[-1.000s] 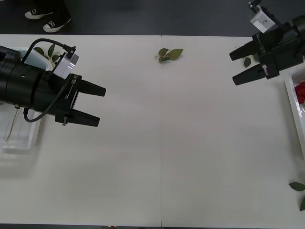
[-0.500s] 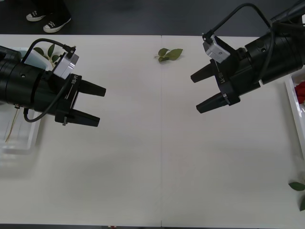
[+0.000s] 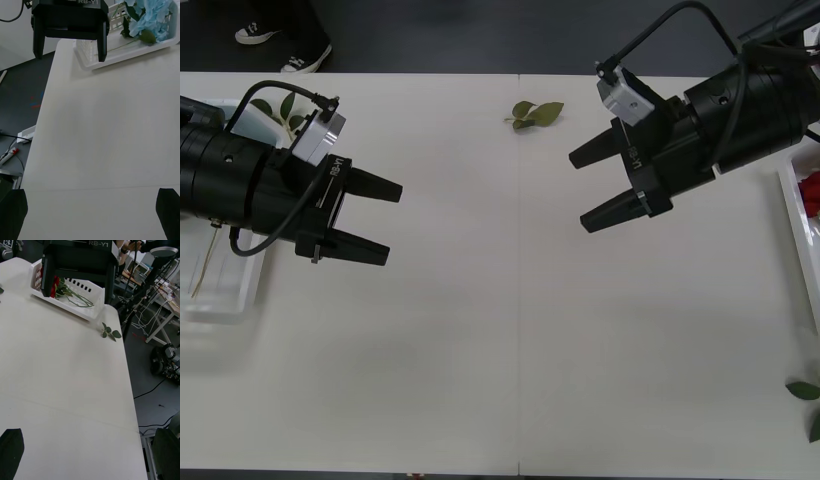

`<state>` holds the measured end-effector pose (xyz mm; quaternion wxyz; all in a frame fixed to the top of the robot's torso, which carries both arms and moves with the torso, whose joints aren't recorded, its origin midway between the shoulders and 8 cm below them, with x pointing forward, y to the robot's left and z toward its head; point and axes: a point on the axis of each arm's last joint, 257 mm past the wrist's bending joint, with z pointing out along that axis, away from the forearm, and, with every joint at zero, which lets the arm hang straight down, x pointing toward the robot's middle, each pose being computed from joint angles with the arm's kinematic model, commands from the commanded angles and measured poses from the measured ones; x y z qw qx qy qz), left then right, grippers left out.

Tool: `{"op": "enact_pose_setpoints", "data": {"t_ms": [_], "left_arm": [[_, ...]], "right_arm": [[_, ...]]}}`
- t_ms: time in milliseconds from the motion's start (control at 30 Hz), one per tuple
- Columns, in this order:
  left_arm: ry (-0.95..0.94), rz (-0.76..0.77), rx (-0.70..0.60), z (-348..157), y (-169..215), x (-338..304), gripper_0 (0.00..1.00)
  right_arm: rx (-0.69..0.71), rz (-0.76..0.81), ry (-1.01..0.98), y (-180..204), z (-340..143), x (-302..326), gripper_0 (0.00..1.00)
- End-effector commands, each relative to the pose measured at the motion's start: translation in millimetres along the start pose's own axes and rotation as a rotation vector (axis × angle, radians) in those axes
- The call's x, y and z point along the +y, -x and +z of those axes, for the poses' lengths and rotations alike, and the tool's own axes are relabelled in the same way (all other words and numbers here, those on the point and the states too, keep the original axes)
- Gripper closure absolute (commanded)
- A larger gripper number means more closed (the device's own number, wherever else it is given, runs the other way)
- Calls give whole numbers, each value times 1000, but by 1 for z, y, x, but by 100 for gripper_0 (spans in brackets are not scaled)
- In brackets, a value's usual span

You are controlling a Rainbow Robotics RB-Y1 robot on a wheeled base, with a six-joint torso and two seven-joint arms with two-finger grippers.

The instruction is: Put the red flowers into the right box and the blue flowers into the left box

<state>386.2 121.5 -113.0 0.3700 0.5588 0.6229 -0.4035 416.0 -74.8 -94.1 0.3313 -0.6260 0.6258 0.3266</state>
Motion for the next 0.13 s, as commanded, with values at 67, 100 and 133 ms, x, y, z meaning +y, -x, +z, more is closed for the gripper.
{"op": "enact_pose_setpoints", "data": {"t_ms": [67,100,133], "left_arm": [[1,-4,4,-3,13,-1,0],[1,-4,4,-3,13,-1,0],[1,-4,4,-3,13,-1,0]], "right_arm": [[-20,-9,9,13,1,1,0],[-20,-9,9,13,1,1,0],[-20,-9,9,13,1,1,0]]}}
